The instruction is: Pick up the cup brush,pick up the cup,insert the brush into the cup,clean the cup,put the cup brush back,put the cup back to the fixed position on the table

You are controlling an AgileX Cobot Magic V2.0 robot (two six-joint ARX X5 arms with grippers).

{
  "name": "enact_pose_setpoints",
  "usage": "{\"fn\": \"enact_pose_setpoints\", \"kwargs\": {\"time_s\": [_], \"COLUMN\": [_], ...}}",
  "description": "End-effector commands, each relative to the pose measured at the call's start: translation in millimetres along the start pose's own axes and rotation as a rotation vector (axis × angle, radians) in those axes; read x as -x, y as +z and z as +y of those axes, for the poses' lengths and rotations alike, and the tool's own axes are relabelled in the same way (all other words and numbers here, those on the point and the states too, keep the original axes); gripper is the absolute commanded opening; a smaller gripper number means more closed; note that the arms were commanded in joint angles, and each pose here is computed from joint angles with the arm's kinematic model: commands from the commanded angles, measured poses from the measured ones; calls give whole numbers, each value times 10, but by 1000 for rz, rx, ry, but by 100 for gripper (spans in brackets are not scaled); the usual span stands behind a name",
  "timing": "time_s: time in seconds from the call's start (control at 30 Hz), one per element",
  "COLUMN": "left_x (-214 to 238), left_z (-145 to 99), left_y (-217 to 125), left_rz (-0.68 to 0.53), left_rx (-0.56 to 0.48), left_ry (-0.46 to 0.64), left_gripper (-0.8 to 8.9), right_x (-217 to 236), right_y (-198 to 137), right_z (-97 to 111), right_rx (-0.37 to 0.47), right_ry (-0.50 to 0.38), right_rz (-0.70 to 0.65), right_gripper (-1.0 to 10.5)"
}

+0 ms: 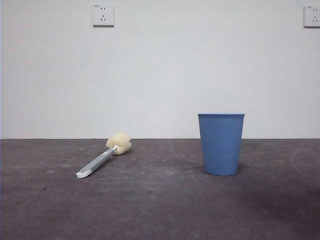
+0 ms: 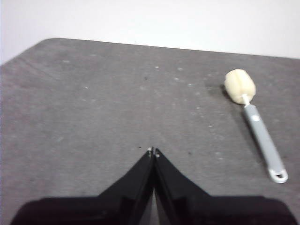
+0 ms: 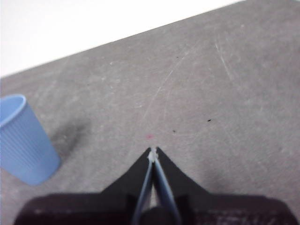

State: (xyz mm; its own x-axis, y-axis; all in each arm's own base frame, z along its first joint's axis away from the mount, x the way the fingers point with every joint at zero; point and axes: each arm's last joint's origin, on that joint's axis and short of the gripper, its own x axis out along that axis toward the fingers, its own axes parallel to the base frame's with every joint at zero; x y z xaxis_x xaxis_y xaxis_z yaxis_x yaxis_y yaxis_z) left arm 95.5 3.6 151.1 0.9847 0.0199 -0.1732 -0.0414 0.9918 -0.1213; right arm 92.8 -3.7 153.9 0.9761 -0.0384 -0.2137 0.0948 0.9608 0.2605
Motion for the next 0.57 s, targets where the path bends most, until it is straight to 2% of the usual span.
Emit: {"fn": "enact_pose_setpoints", "kwargs": {"time_s": [0.03,0.13,0.27,0.57], "left_x": [1,29,93,282], "left_z": [-24,-54,-74,-156], "left_y": [-2,72,212,653], "left_rz": [10,3,-14,9], "left_rx": [83,121,161,162], "left_ry": [-85,-159,-170,-252], "left_gripper": [-6,-6,-6,-6], "right_x": [-9,7,60,215], "right_y": [2,64,192,690], "right_z": [8,52,97,288], "right_rx": [-99,-106,-135,-87], "right_ry": [28,131,170,347], "right_rz": [-19,-39,-64,-27], "right_gripper": [-3,-10,-10,-11]}}
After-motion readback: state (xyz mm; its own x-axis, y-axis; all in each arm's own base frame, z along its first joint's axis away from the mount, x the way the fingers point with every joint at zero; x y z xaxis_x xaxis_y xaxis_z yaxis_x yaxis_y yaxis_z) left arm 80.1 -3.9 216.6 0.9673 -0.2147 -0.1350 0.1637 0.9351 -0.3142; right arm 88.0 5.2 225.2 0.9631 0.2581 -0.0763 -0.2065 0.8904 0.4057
